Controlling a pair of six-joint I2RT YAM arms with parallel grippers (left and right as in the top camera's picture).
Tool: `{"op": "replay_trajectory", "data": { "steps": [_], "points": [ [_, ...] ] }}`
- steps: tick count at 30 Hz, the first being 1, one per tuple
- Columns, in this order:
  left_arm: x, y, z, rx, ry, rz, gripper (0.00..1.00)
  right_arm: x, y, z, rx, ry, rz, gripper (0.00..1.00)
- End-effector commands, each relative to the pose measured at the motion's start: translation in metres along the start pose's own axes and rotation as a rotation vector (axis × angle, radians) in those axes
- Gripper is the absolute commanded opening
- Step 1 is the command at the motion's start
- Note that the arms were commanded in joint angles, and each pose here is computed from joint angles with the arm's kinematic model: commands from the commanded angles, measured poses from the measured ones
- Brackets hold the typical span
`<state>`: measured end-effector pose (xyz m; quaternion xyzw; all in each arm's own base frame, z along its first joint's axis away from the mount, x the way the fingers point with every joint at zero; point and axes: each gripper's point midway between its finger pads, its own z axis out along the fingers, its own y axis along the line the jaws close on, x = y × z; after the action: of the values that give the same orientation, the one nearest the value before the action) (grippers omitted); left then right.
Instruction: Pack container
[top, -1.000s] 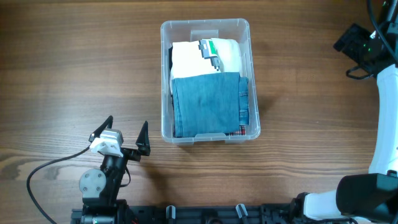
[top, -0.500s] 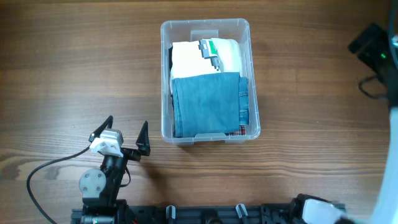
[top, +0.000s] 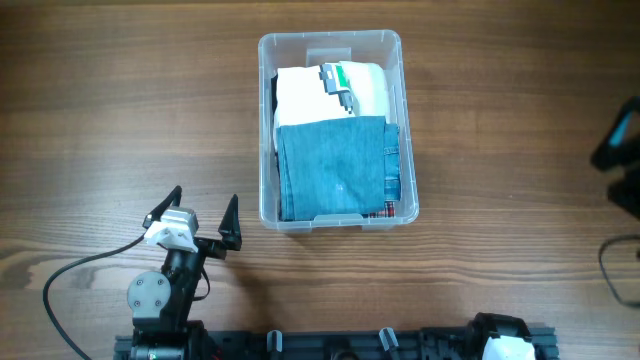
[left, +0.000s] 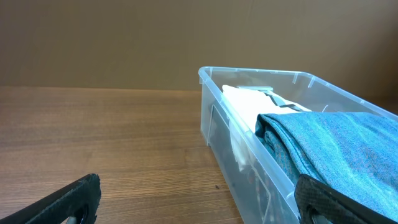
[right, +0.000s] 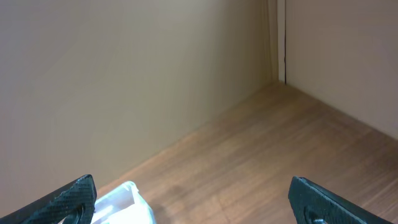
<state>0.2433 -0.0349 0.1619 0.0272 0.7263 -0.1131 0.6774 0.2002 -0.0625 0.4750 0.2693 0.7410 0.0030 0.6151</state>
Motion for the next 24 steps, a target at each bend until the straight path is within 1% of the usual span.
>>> {"op": "replay_trajectory", "data": {
  "steps": [1,2,5,8,18,24],
  "points": [
    [0.001,0.004,-0.001,-0.020,-0.002,0.018,1.00,0.002,-0.001,-0.024,-0.041,-0.036,0.000,1.00],
    [0.000,0.004,-0.001,-0.020,-0.003,0.018,1.00,0.014,0.003,-0.031,-0.099,-0.017,-0.002,1.00],
    [0.000,0.004,-0.001,-0.020,-0.002,0.018,1.00,0.038,0.000,-0.030,-0.132,-0.001,-0.004,1.00],
    [0.000,0.004,-0.001,-0.020,-0.003,0.018,1.00,0.066,-0.004,-0.019,-0.162,-0.010,-0.005,1.00],
    [0.000,0.004,-0.001,-0.020,-0.003,0.018,1.00,0.152,0.000,0.012,-0.387,-0.136,0.003,1.00],
    [0.000,0.004,-0.001,-0.020,-0.003,0.018,1.00,0.185,0.013,0.017,-0.542,-0.230,-0.110,1.00]
  ]
}}
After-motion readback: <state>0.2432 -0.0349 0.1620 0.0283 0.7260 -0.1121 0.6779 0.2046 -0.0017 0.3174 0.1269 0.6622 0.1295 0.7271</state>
